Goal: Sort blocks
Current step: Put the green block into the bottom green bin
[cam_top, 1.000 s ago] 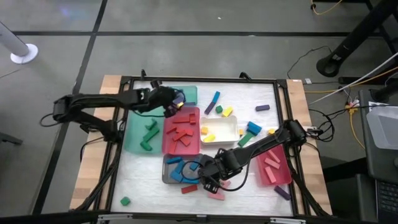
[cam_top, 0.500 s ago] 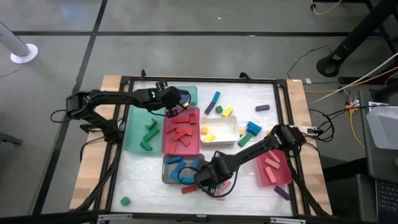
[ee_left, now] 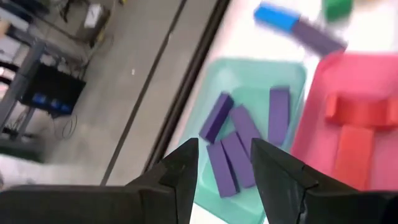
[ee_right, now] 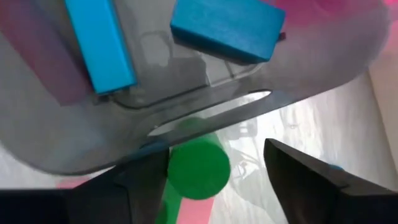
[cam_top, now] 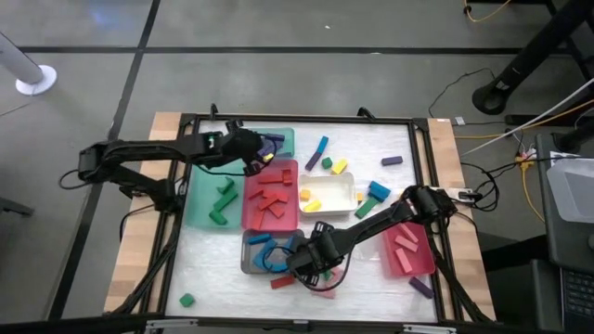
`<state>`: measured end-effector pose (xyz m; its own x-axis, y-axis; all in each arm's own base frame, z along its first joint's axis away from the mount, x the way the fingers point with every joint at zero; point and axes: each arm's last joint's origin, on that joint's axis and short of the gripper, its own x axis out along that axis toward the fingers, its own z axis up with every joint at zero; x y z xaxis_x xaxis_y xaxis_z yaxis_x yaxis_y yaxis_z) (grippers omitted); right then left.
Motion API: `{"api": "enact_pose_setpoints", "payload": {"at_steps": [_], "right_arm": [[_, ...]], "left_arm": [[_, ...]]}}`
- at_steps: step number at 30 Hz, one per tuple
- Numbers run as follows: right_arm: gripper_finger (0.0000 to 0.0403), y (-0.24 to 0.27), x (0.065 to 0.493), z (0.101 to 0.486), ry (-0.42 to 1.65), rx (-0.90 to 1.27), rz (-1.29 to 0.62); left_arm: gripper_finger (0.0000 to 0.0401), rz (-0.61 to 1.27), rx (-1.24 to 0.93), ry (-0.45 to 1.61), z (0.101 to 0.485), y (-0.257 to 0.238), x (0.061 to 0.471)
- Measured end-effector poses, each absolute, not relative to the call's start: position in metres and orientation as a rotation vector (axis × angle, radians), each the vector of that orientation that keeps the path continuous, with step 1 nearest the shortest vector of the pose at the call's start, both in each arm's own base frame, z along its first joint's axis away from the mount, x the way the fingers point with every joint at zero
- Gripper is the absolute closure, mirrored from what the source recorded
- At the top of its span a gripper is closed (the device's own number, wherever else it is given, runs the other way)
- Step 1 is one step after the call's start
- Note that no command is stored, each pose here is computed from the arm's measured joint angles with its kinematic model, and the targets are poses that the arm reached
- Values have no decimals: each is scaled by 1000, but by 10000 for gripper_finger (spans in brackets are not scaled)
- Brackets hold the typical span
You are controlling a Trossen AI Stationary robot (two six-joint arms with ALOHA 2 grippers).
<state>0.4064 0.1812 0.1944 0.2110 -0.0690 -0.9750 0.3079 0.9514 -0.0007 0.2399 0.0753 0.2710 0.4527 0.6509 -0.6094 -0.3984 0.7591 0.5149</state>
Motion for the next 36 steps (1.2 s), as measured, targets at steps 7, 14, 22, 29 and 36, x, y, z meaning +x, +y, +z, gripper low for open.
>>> {"api": "enact_pose_setpoints", "payload": {"at_steps": [7, 14, 22, 29, 36], "right_arm": [[214, 175, 410, 189, 1373, 243, -247], [275, 167, 413, 188, 1429, 321, -205], [265, 141, 419, 199, 1535, 554, -61], [263, 112, 423, 220, 1561, 609, 30], [262, 84, 431, 271, 1470, 582, 68]], "left_arm": [[265, 639, 281, 678, 310, 51, 211], [265, 600, 204, 448, 345, 29, 170], [265, 512, 55, 289, 362, 14, 127], [265, 483, -29, 319, 357, 10, 108], [265, 434, -90, 368, 352, 6, 106]]}}
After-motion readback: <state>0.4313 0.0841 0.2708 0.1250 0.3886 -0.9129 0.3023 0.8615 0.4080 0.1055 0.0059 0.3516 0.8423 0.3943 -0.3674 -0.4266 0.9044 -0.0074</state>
